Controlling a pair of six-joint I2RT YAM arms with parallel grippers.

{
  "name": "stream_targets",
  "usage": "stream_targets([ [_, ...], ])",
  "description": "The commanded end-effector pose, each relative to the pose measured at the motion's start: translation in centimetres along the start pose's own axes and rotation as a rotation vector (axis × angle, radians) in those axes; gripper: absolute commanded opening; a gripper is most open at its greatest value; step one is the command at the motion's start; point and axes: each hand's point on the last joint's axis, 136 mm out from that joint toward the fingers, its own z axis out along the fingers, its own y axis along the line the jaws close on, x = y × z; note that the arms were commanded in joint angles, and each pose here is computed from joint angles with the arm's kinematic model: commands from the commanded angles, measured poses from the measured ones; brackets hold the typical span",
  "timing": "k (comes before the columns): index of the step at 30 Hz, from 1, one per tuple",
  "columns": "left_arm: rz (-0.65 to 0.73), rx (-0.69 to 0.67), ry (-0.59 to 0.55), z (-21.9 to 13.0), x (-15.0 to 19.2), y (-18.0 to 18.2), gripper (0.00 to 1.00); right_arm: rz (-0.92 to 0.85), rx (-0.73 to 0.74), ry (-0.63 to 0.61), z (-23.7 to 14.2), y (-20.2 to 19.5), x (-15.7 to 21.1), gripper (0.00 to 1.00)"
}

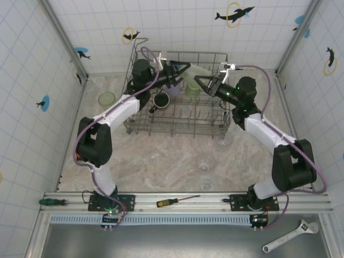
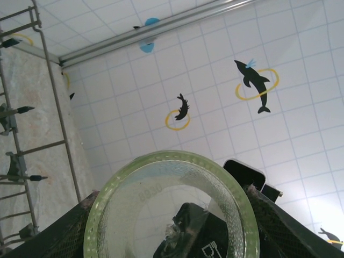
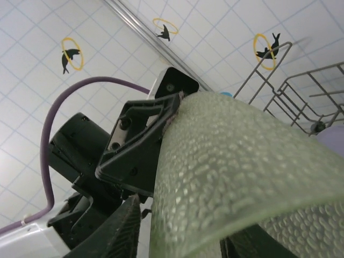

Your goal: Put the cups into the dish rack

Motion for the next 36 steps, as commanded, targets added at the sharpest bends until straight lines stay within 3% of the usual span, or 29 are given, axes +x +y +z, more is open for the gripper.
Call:
stream_targets([
  [1, 0.122, 0.049, -0.031, 0.3, -1.6, -3.1, 0.0, -0.088, 0.051, -0.032, -1.2, 1.2, -2.0, 0.53],
  [4, 0.168, 0.008, -0.06, 0.9, -2.4, -3.3, 0.0, -0.092, 0.138, -0.043, -2.6, 0.0, -2.5, 0.67],
  [14, 0.357, -0.204, -0.12, 4.1, -4.8, -1.6, 0.0, -0.175, 0.458, -0.063, -9.2, -3.4, -3.3, 1.0],
  [24, 0.523, -0.376, -0.181, 6.6, -6.1, 2.9, 0.0, -0.311, 0.808, -0.072, -16.2, -5.6, -2.7, 1.0],
  [36, 0.627, -0.431, -0.169, 10.2, -5.1, 7.3, 0.0, -0.331, 0.928, -0.049, -18.8, -8.4, -0.7, 1.0],
])
